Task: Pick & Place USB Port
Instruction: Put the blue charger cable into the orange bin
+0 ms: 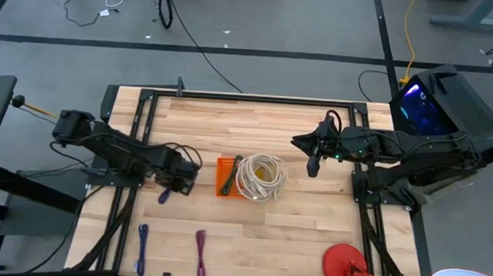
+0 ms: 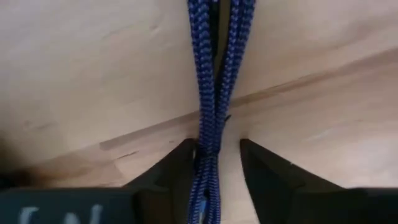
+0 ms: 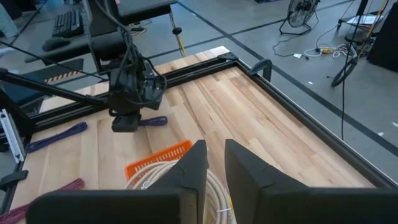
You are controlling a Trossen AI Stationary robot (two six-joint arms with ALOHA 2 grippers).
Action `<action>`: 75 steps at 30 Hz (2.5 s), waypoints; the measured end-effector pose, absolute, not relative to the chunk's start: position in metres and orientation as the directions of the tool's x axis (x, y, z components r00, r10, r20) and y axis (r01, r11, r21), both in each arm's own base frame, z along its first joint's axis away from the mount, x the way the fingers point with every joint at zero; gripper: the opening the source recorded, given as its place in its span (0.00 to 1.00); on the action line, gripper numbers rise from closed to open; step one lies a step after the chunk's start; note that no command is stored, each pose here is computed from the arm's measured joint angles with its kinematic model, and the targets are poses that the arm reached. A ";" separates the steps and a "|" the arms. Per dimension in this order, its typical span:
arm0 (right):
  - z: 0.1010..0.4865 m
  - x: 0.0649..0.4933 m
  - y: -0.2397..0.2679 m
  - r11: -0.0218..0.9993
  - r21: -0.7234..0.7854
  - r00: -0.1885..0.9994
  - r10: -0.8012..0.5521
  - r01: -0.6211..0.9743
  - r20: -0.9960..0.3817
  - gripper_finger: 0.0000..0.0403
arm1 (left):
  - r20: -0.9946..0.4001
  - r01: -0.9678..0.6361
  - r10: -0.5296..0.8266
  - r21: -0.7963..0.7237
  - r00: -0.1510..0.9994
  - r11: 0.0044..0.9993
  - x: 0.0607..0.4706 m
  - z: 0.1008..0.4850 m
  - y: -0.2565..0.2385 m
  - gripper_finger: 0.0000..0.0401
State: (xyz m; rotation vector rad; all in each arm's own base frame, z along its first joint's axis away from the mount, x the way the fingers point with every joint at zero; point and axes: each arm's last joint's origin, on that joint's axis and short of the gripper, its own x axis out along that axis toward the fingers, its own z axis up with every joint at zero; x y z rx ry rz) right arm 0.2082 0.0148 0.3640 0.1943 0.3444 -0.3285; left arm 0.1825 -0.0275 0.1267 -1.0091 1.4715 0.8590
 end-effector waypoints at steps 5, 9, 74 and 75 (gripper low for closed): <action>0.364 0.208 0.015 0.929 0.130 0.889 -0.281 0.347 -0.361 0.15 | -0.988 -0.894 -0.151 -0.058 -0.011 0.445 0.188 0.124 -0.028 0.07; 0.364 0.208 0.015 0.929 0.128 0.889 -0.282 0.347 -0.361 0.15 | -0.987 -0.877 -0.163 -0.071 -0.008 0.475 0.190 0.127 -0.026 0.06; 0.369 0.210 0.015 0.928 0.151 0.907 -0.281 0.340 -0.315 0.15 | -0.712 -0.615 0.066 -0.552 0.699 0.563 0.294 0.214 -0.003 0.11; 0.369 0.210 0.015 0.928 0.150 0.906 -0.281 0.340 -0.315 0.15 | -0.713 -0.618 0.072 -0.548 0.698 0.564 0.293 0.214 -0.003 0.12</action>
